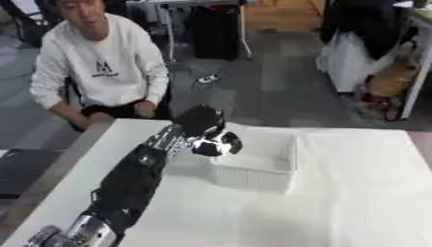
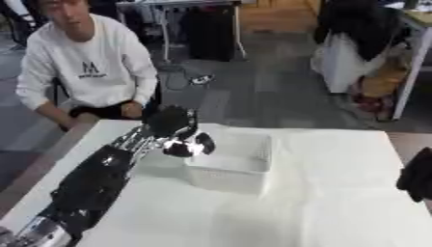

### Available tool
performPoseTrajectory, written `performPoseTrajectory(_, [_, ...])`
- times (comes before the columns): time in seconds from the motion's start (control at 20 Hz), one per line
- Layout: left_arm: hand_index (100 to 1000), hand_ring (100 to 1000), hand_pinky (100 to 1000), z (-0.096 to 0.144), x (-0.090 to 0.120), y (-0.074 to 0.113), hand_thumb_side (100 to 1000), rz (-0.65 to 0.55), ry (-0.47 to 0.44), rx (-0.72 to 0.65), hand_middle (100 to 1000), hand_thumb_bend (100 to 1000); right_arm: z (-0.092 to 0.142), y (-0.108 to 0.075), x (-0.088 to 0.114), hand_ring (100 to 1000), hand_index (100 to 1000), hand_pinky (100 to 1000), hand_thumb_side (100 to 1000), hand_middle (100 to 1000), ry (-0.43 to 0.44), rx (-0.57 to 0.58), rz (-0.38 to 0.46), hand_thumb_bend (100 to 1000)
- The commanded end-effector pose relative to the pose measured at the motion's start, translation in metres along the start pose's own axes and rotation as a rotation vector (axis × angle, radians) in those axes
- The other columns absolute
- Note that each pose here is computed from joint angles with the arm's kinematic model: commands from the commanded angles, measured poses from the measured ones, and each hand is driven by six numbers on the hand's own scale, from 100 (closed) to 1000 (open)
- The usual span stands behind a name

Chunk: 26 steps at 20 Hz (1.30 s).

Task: Pick up objects on the table and place them in the box.

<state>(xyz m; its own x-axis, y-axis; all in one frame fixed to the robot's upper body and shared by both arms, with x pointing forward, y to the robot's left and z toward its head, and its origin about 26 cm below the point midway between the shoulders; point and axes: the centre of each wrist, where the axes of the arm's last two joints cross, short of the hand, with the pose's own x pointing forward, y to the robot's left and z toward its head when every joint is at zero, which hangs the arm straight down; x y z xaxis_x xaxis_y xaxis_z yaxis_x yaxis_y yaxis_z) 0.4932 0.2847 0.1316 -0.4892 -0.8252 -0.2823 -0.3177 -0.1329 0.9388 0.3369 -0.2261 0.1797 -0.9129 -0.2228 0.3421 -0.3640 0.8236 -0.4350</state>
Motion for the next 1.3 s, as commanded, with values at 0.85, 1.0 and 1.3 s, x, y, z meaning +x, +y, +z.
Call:
performPoseTrajectory(0.85, [831, 852, 841, -0.013, -0.008, 0.013, 694, -0.133, 0.078, 0.013, 863, 166, -0.015, -0.003, 0.006, 383, 483, 100, 881, 369, -0.144, 0.139, 0.067, 100])
performPoseTrajectory(1.0, [848, 874, 885, -0.011, -0.008, 0.009, 667, -0.091, 0.107, 0.009, 886, 221, -0.015, -0.003, 0.007, 383, 483, 100, 882, 369, -0.144, 0.138, 0.063, 100])
performPoseTrajectory(1.3, [988, 1000, 1000, -0.006, -0.007, -0.001, 686, 0.054, 0.199, -0.039, 1000, 570, -0.015, -0.004, 0.007, 382, 482, 100, 882, 368, -0.141, 0.139, 0.059, 100])
